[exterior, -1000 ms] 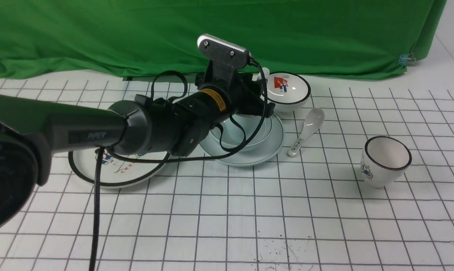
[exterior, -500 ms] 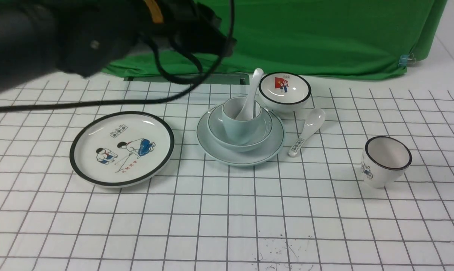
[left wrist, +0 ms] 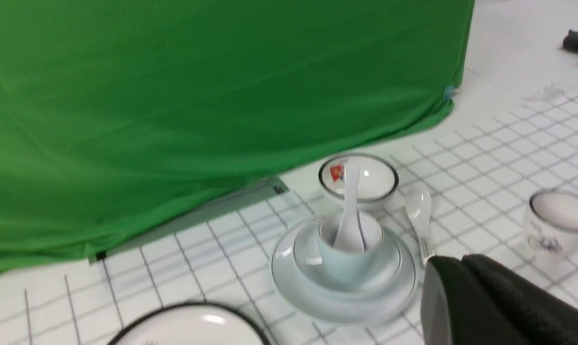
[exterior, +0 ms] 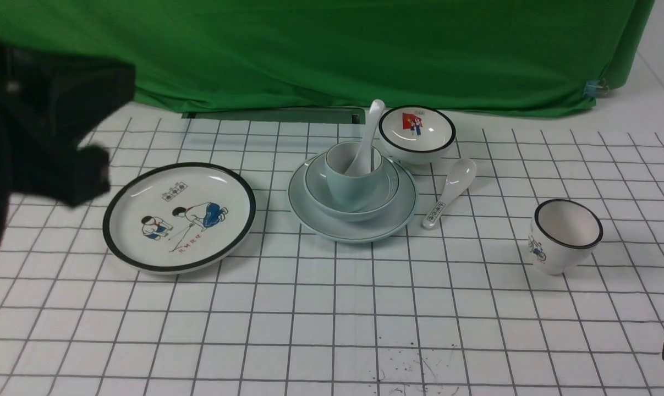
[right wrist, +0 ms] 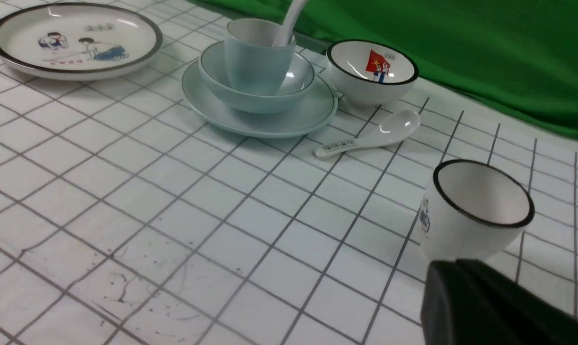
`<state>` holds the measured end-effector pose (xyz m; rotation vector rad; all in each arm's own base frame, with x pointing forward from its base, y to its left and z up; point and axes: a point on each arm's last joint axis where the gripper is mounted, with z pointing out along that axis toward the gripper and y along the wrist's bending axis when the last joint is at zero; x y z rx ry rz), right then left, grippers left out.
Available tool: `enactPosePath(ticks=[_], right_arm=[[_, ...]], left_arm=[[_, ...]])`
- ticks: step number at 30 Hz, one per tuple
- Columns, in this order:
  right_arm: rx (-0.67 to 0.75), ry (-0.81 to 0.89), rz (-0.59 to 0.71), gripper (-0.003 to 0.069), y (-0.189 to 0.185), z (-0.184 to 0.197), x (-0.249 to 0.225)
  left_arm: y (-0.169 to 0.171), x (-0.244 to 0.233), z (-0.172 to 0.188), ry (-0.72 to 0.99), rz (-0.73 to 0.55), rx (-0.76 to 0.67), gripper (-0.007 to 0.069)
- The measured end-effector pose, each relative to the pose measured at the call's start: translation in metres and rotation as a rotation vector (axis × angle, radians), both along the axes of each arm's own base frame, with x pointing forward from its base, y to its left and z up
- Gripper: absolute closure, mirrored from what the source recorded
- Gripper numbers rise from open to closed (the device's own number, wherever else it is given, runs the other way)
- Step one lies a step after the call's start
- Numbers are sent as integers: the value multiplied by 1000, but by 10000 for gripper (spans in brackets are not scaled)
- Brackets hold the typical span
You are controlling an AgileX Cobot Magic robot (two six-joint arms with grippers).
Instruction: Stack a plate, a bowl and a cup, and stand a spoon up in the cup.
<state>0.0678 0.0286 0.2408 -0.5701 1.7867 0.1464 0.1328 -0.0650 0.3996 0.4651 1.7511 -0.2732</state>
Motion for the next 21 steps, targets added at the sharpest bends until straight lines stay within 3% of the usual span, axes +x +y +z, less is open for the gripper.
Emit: enactPosePath(ticks=[7,21], right_arm=[[2,0,0,631,0,-1,0],[3,-2,1,590,0,0,0]], left_arm=[[9,-28,-36,57,-24,-69,663],[15,-40,-44,33,-28,-80,659]])
